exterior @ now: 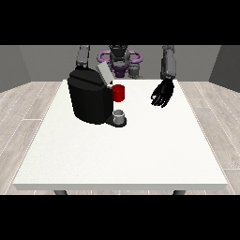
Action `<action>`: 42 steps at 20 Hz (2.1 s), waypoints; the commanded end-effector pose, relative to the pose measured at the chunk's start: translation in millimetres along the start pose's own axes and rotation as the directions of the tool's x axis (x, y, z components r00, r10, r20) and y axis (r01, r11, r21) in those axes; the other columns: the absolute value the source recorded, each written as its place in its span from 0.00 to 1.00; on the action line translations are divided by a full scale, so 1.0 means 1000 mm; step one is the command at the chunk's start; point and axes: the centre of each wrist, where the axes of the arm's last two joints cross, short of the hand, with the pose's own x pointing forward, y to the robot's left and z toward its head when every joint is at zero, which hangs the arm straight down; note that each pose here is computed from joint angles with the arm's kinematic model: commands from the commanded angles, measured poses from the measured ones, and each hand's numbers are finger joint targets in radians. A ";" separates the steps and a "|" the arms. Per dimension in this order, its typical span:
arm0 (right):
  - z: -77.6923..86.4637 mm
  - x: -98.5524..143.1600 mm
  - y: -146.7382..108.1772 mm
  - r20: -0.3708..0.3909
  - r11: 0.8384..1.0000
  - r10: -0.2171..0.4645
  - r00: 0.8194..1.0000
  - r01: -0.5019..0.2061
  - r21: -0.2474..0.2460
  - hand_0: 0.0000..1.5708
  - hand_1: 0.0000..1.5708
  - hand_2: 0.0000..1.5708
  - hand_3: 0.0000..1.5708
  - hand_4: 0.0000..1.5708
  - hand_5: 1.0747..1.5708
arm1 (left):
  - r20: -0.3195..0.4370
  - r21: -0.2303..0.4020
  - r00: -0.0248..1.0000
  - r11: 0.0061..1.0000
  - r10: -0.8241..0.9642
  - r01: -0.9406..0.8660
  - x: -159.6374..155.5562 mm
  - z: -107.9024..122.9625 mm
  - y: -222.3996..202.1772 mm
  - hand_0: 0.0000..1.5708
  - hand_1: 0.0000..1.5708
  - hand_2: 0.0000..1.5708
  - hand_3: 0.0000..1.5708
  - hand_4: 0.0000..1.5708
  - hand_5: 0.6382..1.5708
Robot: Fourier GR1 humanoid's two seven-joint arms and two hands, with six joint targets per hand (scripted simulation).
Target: Insert the coffee pod into the coffee machine and close the lid
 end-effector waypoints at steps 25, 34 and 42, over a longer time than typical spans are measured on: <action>-0.007 -0.051 -0.012 -0.145 0.996 0.068 0.987 -0.076 -0.052 0.00 0.00 0.00 0.00 0.00 1.00 | 0.113 -0.168 0.993 0.986 0.023 -0.003 0.033 -0.044 0.016 0.90 0.90 0.89 0.84 0.33 1.00; 0.000 -0.062 -0.006 -0.203 0.995 0.099 0.974 -0.104 -0.012 0.00 0.00 0.00 0.00 0.00 1.00 | 0.151 -0.209 0.988 0.978 0.019 0.013 0.086 -0.066 0.035 0.90 0.90 0.89 0.85 0.34 1.00; -0.011 -0.045 0.002 -0.194 0.997 0.073 0.978 -0.067 0.036 0.00 0.00 0.00 0.00 0.00 1.00 | 0.158 -0.208 0.982 0.976 0.105 -0.071 0.135 -0.087 0.095 0.88 0.88 0.89 0.88 0.33 1.00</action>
